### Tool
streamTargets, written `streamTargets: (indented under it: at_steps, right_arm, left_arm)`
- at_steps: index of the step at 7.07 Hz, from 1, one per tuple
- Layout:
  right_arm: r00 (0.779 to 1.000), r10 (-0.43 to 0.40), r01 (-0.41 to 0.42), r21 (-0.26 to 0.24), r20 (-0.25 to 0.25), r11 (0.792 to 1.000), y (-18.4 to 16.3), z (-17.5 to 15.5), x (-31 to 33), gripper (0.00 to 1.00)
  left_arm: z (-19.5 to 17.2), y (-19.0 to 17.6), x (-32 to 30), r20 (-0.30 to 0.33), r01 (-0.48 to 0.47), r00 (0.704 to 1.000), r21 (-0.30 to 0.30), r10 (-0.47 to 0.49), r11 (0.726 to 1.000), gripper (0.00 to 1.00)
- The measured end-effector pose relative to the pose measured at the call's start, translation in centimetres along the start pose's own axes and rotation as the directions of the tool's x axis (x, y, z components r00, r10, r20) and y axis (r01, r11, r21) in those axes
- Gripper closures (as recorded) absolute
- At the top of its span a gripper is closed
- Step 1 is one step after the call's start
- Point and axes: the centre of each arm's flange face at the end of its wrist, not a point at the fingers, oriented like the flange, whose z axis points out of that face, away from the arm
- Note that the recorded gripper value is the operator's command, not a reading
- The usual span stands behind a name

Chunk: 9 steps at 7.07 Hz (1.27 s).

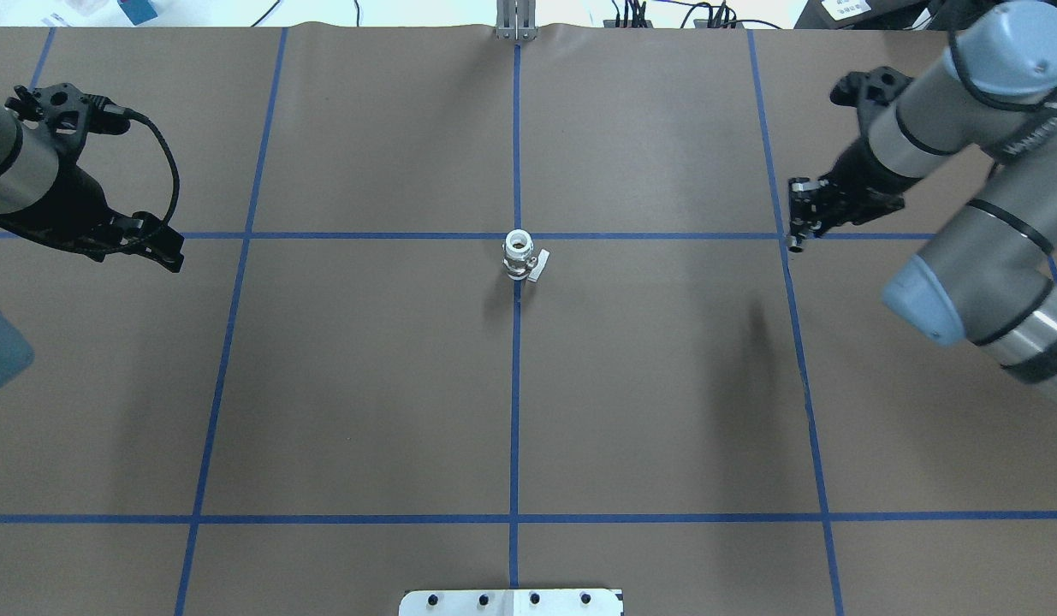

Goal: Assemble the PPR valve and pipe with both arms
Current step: 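Carry the chrome fitting with the right gripper above the valve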

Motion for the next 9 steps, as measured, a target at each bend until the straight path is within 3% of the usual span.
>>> streamTargets:
  at_steps: [3,5,9]
  right_arm:
    - [0.99,0.134,-0.135,0.016,0.047,0.991,-3.2,-1.3,-17.1,1.0]
    - [0.981,0.183,-0.184,0.015,0.06,0.983,-2.4,-0.9,-25.8,1.0]
    - [0.972,0.224,-0.226,0.015,0.066,0.974,-0.5,-0.4,-32.1,1.0]
  left_arm:
    - [0.6,0.5,-3.5,0.033,-0.06,0.998,-0.017,0.06,0.998,0.04]
    - [0.9,0.6,-4.3,0.039,-0.068,0.997,-0.023,0.069,0.997,0.02]
    - [1.2,0.5,-4.4,0.039,-0.061,0.997,-0.025,0.062,0.998,0.02]
